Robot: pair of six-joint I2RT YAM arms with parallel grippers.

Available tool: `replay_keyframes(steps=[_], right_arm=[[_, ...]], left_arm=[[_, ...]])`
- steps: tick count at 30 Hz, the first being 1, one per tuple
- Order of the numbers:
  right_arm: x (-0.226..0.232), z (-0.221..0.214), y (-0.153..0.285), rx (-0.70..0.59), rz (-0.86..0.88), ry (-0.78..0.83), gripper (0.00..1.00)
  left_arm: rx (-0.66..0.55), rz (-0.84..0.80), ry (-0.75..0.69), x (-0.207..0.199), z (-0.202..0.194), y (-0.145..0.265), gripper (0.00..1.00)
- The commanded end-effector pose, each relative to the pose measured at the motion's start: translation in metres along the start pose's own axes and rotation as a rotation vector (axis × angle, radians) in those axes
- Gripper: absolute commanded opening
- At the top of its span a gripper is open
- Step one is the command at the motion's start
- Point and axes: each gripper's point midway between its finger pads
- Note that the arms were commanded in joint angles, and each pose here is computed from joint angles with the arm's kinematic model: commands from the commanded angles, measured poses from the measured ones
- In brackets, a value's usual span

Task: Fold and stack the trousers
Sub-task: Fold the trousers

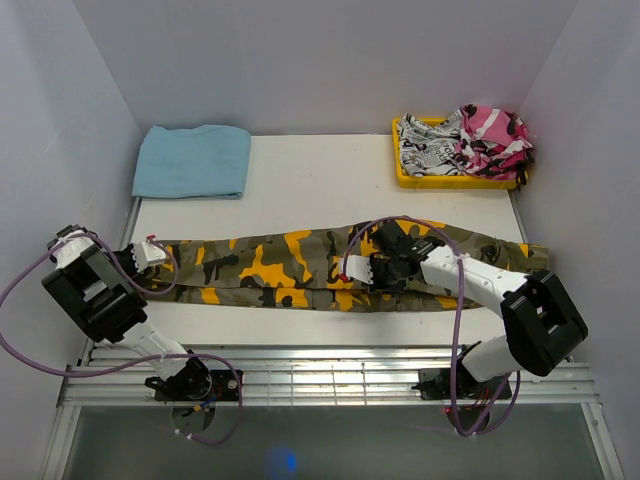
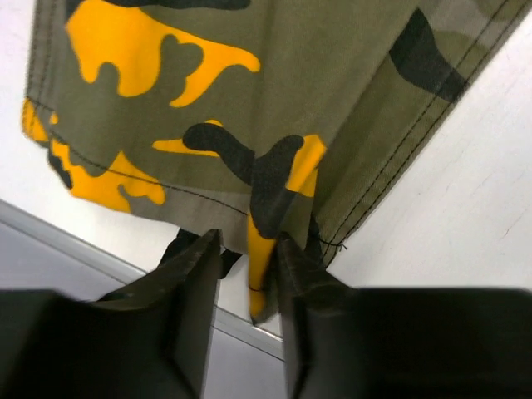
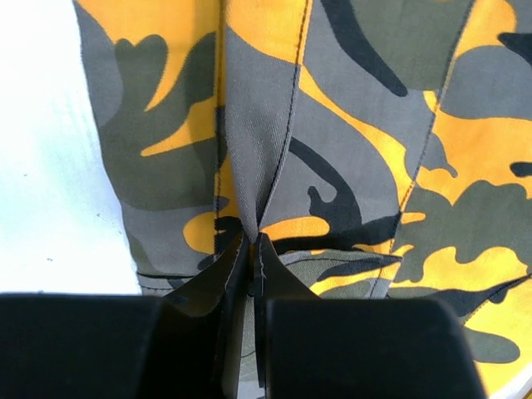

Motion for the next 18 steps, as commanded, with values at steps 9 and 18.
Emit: replay_keyframes(steps=[9,18], right_arm=[[-0.054,-0.002,0.04,-0.055,-0.143,-0.062,0.08],[-0.082,-0.027,0.086,-0.083,-0.267,-0.091,0.08]], left_arm=[[-0.059,0.074,-0.017,0.043,0.023,0.019,0.0],[-0.303,0.449,-0.003,0.132,0.103,0.087,0.0]])
Point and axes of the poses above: each gripper's point midway between its finger pads, its own y axis back along the fingers, its own x axis along the line the jaws close on, z = x × y, and after that the axes turned 11 degrees about y, right-handed
